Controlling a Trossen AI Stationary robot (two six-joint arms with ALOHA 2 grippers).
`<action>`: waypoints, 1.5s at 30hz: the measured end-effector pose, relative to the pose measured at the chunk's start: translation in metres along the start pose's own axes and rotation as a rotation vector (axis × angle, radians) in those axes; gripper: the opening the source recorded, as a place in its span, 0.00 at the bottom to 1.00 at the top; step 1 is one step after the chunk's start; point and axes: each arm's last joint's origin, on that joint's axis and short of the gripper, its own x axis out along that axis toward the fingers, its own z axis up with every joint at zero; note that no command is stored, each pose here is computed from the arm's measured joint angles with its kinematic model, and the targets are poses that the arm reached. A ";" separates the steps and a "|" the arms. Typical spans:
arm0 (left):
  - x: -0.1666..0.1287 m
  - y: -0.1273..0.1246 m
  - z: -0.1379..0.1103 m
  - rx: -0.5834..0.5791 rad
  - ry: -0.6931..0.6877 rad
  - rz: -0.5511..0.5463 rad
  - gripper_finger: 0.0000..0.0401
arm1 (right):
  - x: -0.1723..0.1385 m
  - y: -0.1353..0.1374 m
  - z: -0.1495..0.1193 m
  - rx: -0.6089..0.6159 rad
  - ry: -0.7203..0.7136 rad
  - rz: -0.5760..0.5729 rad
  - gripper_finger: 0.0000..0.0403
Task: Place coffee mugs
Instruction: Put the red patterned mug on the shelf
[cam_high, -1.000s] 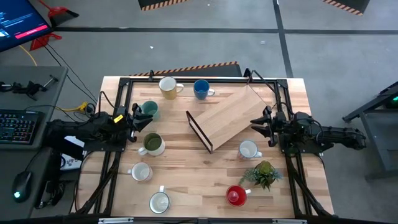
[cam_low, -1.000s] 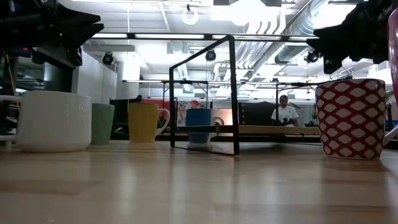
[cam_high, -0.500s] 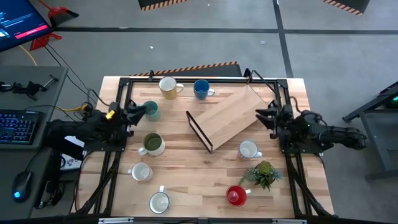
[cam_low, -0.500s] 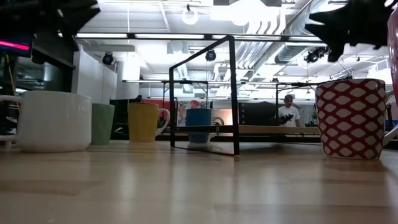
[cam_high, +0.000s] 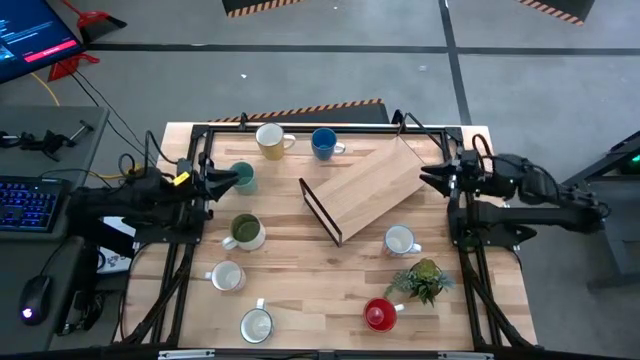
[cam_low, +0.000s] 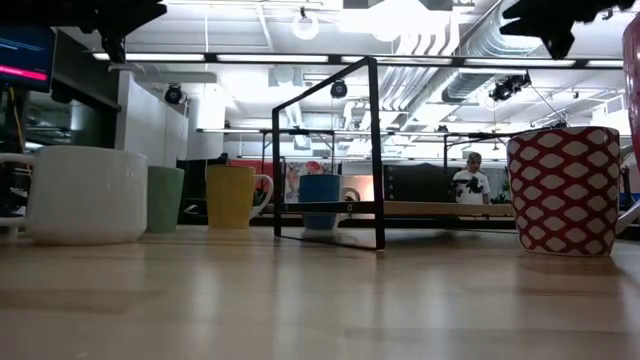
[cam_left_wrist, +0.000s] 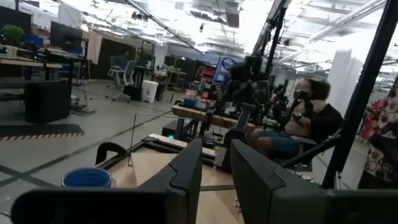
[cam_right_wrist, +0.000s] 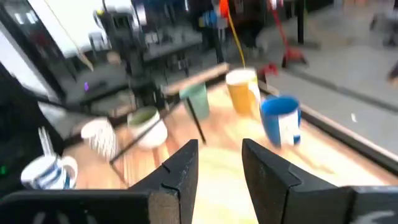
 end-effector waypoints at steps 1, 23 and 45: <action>0.000 0.000 0.001 -0.001 -0.002 0.000 0.19 | 0.000 0.002 0.006 0.000 0.042 -0.001 0.28; 0.000 -0.001 0.002 -0.055 0.001 -0.020 0.19 | 0.085 0.028 0.000 0.173 0.850 0.058 0.28; -0.001 0.000 -0.006 -0.035 0.073 -0.007 0.19 | 0.096 0.056 -0.035 0.031 0.969 -0.085 0.28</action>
